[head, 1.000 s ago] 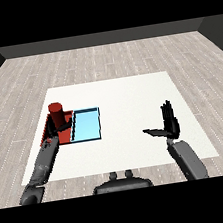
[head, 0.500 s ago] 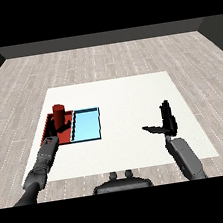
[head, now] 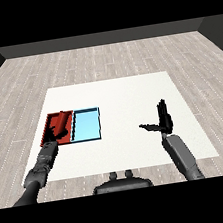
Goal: Pick the red can and put it in the red box
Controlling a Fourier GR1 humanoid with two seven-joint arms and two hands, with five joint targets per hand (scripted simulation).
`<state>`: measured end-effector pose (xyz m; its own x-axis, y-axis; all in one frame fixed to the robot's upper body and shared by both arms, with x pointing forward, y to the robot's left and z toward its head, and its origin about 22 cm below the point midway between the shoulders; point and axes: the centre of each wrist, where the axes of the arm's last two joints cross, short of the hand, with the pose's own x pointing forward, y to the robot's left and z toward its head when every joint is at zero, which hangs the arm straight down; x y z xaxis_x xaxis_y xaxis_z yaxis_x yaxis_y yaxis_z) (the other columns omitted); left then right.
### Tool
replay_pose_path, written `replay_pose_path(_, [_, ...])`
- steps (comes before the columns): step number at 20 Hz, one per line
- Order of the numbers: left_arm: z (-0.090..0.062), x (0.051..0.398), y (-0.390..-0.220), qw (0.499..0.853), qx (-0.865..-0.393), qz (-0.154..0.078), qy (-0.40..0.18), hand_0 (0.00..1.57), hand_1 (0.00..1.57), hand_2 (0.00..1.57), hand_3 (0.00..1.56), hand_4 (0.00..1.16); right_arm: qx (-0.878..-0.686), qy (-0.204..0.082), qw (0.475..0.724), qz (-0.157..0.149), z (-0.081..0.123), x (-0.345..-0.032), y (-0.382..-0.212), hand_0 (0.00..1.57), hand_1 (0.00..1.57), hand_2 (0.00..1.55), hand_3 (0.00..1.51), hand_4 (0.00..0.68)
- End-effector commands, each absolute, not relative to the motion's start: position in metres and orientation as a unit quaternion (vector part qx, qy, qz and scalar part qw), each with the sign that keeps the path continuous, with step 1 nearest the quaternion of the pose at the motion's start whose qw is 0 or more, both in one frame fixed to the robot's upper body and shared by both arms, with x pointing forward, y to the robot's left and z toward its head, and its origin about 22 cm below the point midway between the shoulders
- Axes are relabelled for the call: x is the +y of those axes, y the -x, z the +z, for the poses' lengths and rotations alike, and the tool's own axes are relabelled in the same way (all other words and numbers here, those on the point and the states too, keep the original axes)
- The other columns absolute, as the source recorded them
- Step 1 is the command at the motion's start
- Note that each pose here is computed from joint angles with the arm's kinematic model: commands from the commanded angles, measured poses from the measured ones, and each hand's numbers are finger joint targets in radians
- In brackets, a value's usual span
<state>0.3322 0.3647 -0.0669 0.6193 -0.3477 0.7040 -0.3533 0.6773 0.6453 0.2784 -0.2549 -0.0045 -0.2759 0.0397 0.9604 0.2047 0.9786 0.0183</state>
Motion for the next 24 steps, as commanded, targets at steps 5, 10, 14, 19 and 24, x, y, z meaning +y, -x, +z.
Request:
replay_pose_path(5, [-0.06,0.384,-0.329,0.85,-0.384,-0.01,-0.362,0.0,0.0,0.0,0.0,0.0,-0.802,0.074,0.587,-0.08,0.0,-0.267,-0.276,0.0,0.0,0.0,0.0,0.0])
replay_pose_path(10, [-0.052,0.385,-0.335,0.827,-0.408,-0.021,-0.386,0.0,0.0,0.0,0.0,0.0,-0.807,0.064,0.581,-0.082,-0.012,-0.261,-0.273,0.0,0.0,0.0,0.0,0.0])
replay_pose_path(14, [-0.032,0.364,-0.361,0.78,-0.518,0.03,-0.35,0.0,0.0,0.0,0.0,0.0,-0.812,0.057,0.575,-0.081,0.01,-0.251,-0.282,0.0,0.0,0.0,0.0,0.0])
replay_pose_path(19, [-0.016,0.377,-0.363,0.706,-0.649,0.06,-0.279,1.36,1.36,1.25,0.0,0.0,-0.823,0.034,0.562,-0.073,0.006,-0.253,-0.277,0.0,0.0,0.0,0.0,0.0])
replay_pose_path(24, [-0.039,0.353,-0.349,0.66,-0.729,0.048,-0.175,0.0,0.0,0.0,0.0,0.0,-0.826,0.01,0.562,-0.043,0.013,-0.243,-0.268,0.0,0.0,0.0,0.0,0.0])
